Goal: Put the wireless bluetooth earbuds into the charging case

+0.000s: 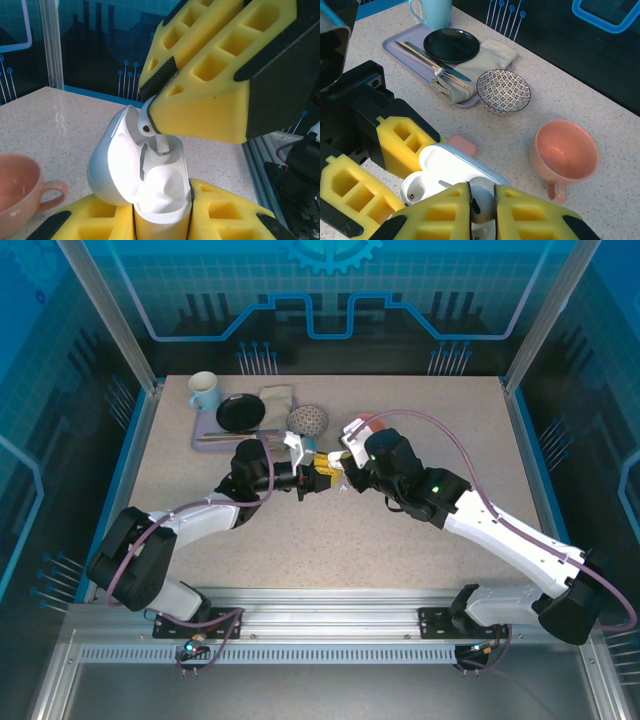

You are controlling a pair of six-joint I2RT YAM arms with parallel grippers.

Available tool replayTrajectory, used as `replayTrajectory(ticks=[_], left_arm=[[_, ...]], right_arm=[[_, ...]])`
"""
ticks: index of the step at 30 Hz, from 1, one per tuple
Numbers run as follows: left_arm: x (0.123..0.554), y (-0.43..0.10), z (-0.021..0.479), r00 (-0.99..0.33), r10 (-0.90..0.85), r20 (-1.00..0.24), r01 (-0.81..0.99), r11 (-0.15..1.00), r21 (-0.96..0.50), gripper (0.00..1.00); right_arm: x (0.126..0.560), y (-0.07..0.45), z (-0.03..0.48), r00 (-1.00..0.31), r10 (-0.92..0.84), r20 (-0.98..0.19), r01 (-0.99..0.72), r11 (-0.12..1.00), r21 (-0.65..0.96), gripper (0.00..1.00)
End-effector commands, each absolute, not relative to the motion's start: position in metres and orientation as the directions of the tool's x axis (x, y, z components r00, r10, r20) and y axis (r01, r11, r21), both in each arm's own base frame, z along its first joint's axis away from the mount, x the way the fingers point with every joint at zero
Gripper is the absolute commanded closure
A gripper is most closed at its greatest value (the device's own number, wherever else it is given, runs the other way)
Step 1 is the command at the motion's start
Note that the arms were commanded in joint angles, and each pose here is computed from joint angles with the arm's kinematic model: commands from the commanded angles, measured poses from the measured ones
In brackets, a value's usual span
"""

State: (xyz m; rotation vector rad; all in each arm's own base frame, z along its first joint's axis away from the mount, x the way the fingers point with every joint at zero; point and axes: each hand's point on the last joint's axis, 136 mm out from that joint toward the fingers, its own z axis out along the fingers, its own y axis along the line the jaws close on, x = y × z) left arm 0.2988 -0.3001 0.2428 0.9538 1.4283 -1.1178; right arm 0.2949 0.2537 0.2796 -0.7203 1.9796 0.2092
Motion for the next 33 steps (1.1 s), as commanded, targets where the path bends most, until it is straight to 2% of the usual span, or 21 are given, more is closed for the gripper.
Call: replayTrajectory(ticks=[1, 17, 23, 27, 33], left_arm=[[0.295, -0.301, 0.265, -0.073, -0.035, -0.997, 0.969, 0.232, -0.079, 1.0], [0.299, -0.301, 0.266, -0.064, -0.047, -0.997, 0.965, 0.253, -0.073, 1.0], [0.3, -0.3, 0.267, -0.064, -0.049, -0.997, 0.964, 0.257, -0.074, 1.0], [0.3, -0.3, 0.266, -0.066, -0.048, -0.997, 0.963, 0.258, -0.076, 1.0], [0.299, -0.3, 0.265, -0.067, -0.048, -0.997, 0.963, 0.257, -0.077, 1.0]], right_arm=[[0.296, 0.255, 0.275, -0.346, -0.393, -0.852, -0.571, 0.808, -0.142, 0.85], [0.275, 0.269, 0.266, -0.311, -0.455, -0.834, -0.631, 0.756, -0.177, 0.85], [0.276, 0.267, 0.264, -0.321, -0.463, -0.826, -0.62, 0.762, -0.186, 0.82], [0.279, 0.262, 0.265, -0.316, -0.478, -0.819, -0.602, 0.769, -0.217, 0.87], [0.283, 0.25, 0.274, -0.313, -0.457, -0.832, -0.569, 0.792, -0.222, 0.87]])
